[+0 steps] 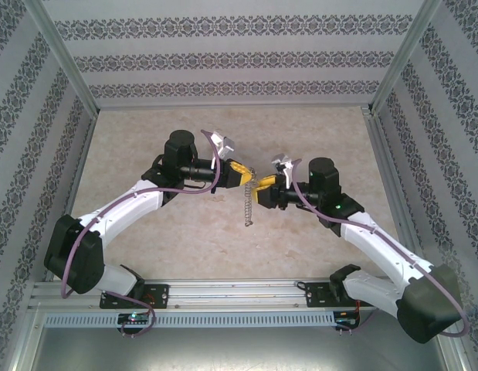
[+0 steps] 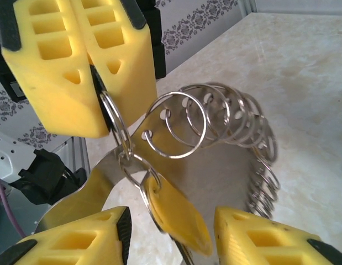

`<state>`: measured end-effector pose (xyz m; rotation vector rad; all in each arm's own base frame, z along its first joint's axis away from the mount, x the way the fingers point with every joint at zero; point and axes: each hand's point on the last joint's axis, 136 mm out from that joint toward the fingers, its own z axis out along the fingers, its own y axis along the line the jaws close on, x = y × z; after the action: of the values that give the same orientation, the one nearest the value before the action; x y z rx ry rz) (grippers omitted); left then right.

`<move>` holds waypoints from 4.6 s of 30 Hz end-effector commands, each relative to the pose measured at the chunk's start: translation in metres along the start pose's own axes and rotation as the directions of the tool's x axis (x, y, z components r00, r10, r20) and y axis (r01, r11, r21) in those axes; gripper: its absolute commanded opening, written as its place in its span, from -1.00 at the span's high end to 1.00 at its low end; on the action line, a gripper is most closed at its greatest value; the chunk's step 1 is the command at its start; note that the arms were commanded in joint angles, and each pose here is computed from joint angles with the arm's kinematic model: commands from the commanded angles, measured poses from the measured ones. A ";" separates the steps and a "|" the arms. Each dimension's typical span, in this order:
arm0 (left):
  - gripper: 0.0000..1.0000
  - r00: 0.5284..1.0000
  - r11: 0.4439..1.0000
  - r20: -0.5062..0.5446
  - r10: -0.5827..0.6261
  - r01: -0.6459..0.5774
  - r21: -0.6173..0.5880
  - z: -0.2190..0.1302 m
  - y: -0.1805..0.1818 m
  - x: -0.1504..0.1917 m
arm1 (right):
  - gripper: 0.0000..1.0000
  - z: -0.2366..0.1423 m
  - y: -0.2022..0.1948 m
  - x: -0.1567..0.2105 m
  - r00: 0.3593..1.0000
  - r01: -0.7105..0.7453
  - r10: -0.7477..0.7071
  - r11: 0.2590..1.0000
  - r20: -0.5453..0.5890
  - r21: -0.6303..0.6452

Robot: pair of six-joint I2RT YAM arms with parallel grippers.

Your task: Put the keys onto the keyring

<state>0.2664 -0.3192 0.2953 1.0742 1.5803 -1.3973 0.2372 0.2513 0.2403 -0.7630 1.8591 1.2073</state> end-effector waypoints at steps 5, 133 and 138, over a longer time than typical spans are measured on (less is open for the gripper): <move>1.00 0.997 0.995 0.044 0.071 -0.073 0.060 -0.003 -0.021 -0.018 | 0.68 0.004 0.016 -0.019 0.997 0.079 -0.078 0.995 0.027 -0.064; 1.00 0.968 0.994 0.239 0.081 -0.095 0.049 0.002 0.001 -0.013 | 1.00 -0.010 0.010 -0.036 0.997 0.040 -0.041 0.999 -0.063 -0.014; 1.00 0.968 0.994 0.240 0.079 -0.094 0.050 0.002 0.000 -0.013 | 1.00 -0.008 0.008 -0.033 0.997 0.037 -0.037 0.999 -0.070 -0.012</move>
<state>0.2754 -0.3194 0.2894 0.9137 1.3914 -1.4762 0.2434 0.2462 0.2666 -0.8265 1.9235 1.1998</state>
